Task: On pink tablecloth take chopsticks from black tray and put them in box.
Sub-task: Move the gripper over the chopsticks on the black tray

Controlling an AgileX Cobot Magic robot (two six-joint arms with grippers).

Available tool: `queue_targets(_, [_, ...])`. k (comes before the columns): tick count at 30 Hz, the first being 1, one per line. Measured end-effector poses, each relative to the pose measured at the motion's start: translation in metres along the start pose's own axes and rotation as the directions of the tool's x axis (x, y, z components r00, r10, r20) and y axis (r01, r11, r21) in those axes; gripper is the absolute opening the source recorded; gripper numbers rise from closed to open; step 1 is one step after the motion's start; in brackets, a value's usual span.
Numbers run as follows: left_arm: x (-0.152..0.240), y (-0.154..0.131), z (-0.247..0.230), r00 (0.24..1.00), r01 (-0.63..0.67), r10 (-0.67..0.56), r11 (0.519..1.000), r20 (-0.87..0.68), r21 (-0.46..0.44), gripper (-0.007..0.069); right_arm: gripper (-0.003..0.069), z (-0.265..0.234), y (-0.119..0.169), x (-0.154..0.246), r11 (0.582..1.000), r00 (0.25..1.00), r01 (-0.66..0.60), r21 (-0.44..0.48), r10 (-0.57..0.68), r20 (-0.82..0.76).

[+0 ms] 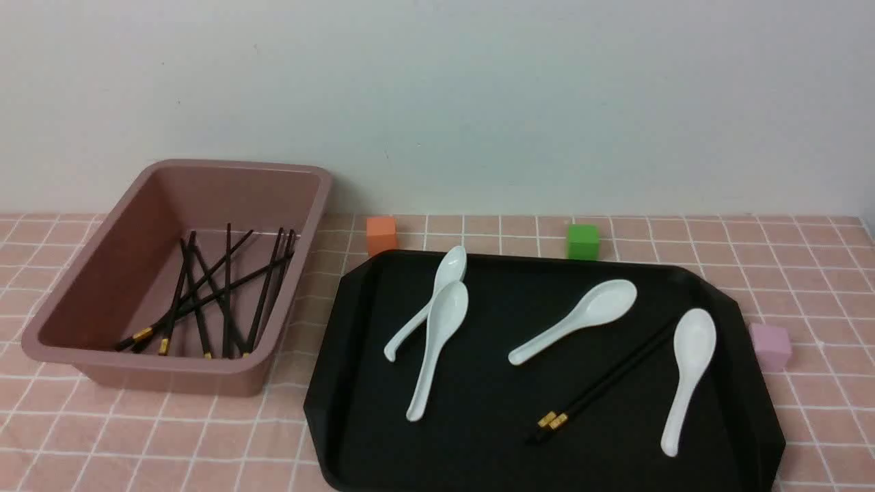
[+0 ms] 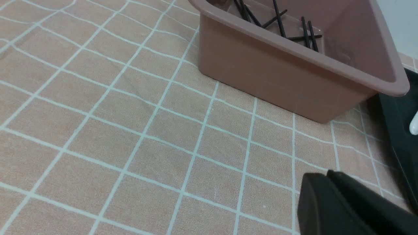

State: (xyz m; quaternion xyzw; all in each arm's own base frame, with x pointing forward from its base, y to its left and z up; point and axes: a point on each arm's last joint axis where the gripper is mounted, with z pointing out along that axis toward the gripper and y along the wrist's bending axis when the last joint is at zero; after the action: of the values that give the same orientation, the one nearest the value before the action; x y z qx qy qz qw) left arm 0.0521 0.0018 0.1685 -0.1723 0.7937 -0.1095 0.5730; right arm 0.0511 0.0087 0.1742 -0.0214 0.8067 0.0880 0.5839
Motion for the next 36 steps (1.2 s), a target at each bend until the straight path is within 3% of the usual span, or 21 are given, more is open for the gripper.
queue_targets(29, [0.000, 0.000, 0.000, 1.000, 0.000, 0.000, 1.000, 0.000, 0.000, 0.0061, 0.0240, 0.000, 0.000, -0.001, 1.000, 1.000, 0.007, 0.001, -0.007, 0.010])
queue_targets(33, [0.000, 0.000, 0.000, 1.000, 0.000, 0.000, 1.000, 0.000, 0.000, 0.0067, 0.0240, 0.001, 0.002, -0.006, 0.992, 0.988, -0.122, -0.041, 0.126, 0.092])
queue_targets(36, [0.000, 0.000, 0.000, 1.000, 0.000, 0.000, 1.000, 0.000, 0.000, 0.0071, 0.0240, -0.001, 0.005, -0.019, 0.949, 0.928, -0.288, -0.126, 0.309, 0.209])
